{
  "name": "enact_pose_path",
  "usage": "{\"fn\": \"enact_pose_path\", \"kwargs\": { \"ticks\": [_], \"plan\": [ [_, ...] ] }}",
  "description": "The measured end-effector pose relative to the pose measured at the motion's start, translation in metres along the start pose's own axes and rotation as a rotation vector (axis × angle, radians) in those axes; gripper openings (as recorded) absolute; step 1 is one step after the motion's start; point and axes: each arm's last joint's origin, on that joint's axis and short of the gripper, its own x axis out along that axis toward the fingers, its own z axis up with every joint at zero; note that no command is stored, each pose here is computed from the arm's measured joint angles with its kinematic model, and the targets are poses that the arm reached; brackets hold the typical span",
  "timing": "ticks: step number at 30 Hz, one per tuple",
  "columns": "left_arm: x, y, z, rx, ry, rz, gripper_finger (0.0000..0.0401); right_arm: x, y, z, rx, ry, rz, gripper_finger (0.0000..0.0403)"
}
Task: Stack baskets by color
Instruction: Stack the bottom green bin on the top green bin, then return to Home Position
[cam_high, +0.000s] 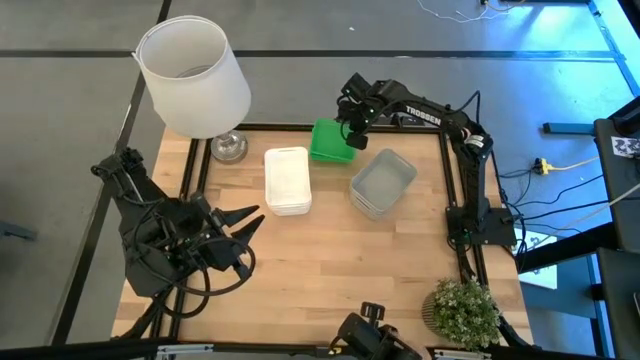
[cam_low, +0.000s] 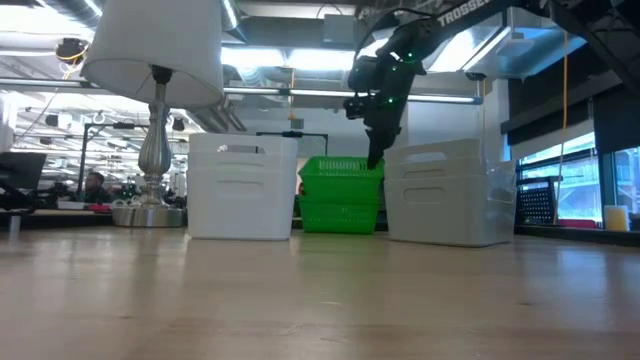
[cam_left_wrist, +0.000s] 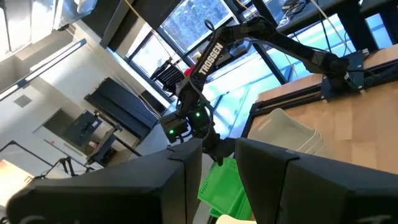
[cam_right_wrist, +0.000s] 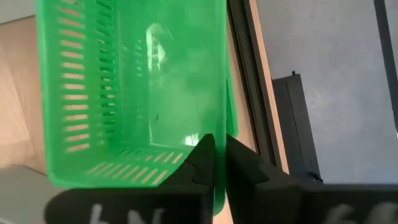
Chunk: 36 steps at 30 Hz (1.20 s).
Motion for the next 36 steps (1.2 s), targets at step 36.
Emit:
{"fn": "enact_pose_path", "kwargs": {
  "ticks": [36],
  "plan": [
    [-0.012,-0.001,0.000,0.055,-0.028,-0.034,0.0094,-0.034,0.027,0.022,0.304,-0.034,0.164,0.0009]
  ]
}}
